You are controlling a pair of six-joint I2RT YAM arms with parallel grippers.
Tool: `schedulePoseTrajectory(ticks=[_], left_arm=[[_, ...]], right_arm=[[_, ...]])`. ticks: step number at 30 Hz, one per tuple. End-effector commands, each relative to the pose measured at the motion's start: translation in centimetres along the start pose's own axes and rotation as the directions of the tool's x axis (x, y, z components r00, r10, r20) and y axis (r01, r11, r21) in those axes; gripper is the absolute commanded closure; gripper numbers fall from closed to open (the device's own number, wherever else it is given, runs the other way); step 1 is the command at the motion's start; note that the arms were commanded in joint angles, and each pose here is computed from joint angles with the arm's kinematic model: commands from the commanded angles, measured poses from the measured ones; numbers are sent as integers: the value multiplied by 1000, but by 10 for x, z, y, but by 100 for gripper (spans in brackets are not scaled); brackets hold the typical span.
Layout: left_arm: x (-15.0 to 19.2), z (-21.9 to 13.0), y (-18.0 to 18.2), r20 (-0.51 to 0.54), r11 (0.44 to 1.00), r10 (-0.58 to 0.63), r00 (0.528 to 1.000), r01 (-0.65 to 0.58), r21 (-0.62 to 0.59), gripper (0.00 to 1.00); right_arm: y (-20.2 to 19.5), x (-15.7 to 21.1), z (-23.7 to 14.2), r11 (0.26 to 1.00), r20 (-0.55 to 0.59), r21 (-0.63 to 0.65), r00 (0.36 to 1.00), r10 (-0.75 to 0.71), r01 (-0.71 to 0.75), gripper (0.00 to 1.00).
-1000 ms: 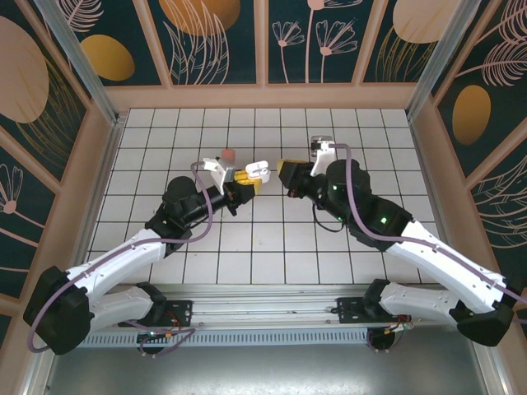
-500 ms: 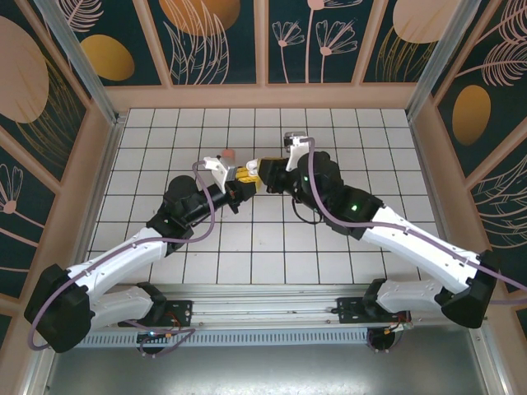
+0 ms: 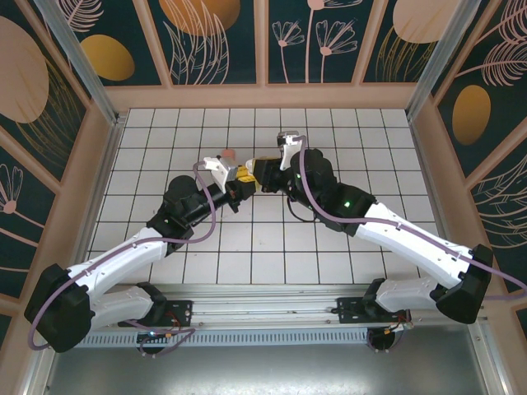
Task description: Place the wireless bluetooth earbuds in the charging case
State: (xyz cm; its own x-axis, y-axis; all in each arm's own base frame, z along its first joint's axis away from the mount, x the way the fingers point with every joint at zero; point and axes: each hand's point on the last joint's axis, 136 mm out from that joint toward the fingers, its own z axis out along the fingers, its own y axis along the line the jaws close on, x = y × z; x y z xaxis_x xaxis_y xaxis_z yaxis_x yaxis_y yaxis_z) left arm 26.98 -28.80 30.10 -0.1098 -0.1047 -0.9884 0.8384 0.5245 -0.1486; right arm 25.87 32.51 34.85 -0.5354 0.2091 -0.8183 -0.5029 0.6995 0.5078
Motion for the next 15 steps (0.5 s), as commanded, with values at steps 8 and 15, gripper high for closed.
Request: schedulePoseTrajectory(ticks=[8, 15], left_arm=[[-14, 2, -3, 66, 999, 38, 997, -38, 10, 100], [-14, 3, -4, 68, 999, 40, 997, -41, 12, 100]], right_arm=[[12, 1, 2, 996, -2, -59, 998, 60, -60, 84], [11, 5, 4, 994, -7, -63, 996, 84, -84, 84]])
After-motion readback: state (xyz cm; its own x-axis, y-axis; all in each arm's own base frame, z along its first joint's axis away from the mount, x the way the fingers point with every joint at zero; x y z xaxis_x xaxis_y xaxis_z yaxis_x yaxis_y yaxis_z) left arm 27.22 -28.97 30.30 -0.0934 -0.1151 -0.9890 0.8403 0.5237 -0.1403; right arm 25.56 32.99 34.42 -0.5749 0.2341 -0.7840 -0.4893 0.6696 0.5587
